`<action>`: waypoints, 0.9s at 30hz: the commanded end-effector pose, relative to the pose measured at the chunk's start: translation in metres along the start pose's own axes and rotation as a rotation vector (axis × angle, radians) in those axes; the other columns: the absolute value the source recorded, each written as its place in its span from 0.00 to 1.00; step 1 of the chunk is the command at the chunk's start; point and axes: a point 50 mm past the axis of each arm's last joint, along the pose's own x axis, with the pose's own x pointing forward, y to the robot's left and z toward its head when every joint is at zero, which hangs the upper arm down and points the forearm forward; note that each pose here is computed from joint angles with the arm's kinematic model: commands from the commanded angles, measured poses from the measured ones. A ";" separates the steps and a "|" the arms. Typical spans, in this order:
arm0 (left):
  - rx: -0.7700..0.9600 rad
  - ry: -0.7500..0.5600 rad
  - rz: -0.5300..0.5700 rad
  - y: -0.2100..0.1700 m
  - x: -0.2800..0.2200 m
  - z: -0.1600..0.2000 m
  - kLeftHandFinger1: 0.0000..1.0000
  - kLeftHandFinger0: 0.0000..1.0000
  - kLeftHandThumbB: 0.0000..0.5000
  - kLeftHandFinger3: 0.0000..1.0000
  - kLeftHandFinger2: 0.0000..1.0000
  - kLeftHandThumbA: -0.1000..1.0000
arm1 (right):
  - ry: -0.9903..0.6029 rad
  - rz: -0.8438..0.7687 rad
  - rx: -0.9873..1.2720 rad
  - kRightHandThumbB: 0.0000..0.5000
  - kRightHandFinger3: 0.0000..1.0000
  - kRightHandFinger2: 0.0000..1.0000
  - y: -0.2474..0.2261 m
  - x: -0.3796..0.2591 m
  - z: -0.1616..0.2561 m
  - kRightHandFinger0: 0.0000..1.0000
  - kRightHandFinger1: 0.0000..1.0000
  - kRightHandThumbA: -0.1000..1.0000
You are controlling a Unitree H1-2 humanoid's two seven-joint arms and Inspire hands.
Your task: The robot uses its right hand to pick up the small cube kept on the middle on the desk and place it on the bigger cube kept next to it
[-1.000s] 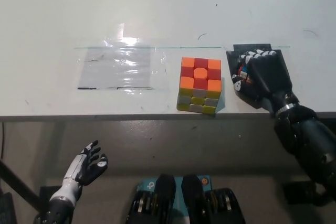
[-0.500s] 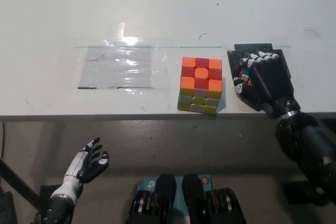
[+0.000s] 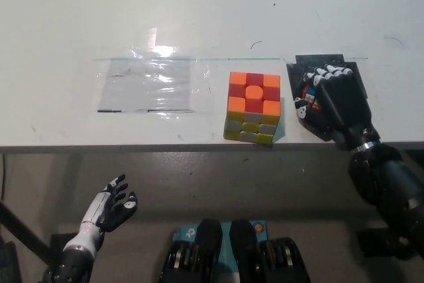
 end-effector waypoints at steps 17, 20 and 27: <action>0.003 -0.022 0.027 0.008 -0.002 0.000 1.00 1.00 0.49 1.00 1.00 0.42 | -0.185 -0.215 -0.001 0.66 0.54 0.55 -0.080 0.067 0.008 0.00 0.21 0.00; 0.010 -0.024 0.032 0.008 -0.003 0.000 1.00 1.00 0.49 1.00 1.00 0.42 | -0.209 -0.235 -0.020 0.64 0.59 0.54 -0.088 0.073 0.011 0.00 0.16 0.00; 0.020 -0.020 0.033 0.009 -0.004 -0.002 1.00 1.00 0.49 1.00 1.00 0.43 | -0.273 -0.257 -0.013 0.69 0.50 0.50 -0.107 0.082 0.019 0.00 0.04 0.00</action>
